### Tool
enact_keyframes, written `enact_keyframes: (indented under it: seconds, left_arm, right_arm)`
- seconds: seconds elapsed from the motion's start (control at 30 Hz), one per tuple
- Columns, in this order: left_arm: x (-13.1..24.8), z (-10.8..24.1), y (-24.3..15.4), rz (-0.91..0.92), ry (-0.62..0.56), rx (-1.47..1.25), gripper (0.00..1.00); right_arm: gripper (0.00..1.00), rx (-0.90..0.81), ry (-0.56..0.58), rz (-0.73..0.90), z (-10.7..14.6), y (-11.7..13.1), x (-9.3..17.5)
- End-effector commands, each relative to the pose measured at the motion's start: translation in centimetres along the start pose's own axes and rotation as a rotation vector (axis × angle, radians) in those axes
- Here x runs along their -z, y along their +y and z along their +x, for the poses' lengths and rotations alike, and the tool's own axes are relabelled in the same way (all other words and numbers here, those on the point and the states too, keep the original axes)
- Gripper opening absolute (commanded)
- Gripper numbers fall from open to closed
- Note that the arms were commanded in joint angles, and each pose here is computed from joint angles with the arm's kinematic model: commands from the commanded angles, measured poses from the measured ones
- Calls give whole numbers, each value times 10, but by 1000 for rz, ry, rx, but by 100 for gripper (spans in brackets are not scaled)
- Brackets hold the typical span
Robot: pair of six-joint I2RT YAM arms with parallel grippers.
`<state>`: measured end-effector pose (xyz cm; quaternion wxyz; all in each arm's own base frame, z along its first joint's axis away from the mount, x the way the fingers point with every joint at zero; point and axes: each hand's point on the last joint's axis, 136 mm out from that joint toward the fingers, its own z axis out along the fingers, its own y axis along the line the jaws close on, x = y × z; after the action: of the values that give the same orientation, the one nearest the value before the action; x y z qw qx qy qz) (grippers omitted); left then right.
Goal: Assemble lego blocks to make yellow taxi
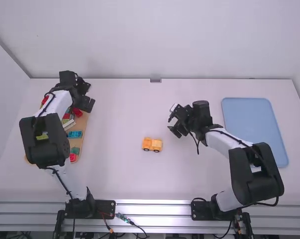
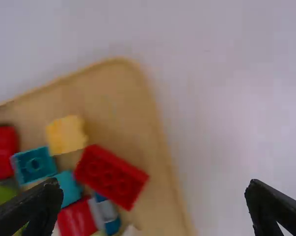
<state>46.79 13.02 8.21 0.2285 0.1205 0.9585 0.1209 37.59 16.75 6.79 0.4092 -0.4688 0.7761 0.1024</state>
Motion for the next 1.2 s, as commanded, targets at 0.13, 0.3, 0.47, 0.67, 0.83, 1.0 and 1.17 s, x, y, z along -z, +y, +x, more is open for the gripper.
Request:
enact_keyframes:
  seconds: [0.13, 0.3, 0.47, 0.67, 0.83, 1.0, 1.17]
  left_arm:
    - [-2, 6, 30, -142, 54, -169, 99]
    - [-3, -2, 18, -89, 5, -111, 99]
    - [-3, -11, 0, 10, -51, 52, 99]
    - [-3, -14, -11, 74, -70, 55, 99]
    - [-3, -11, 14, -58, -50, 287, 99]
    - [-1, 4, 33, -163, -24, 684, 99]
    - [-1, 5, 29, -158, -26, 844, 99]
  right_arm:
    - [99, 12, 4, 79, -8, -17, 7]
    - [99, 10, 27, 139, -3, -30, 9]
    - [99, 1, 17, 169, -2, -41, 13]
    - [99, 8, 14, 170, -3, -41, 13]
    - [99, 8, 11, 172, -4, -42, 13]
    - [99, 8, 12, 172, -4, -42, 13]
    - [99, 3, 14, 169, -3, -41, 13]
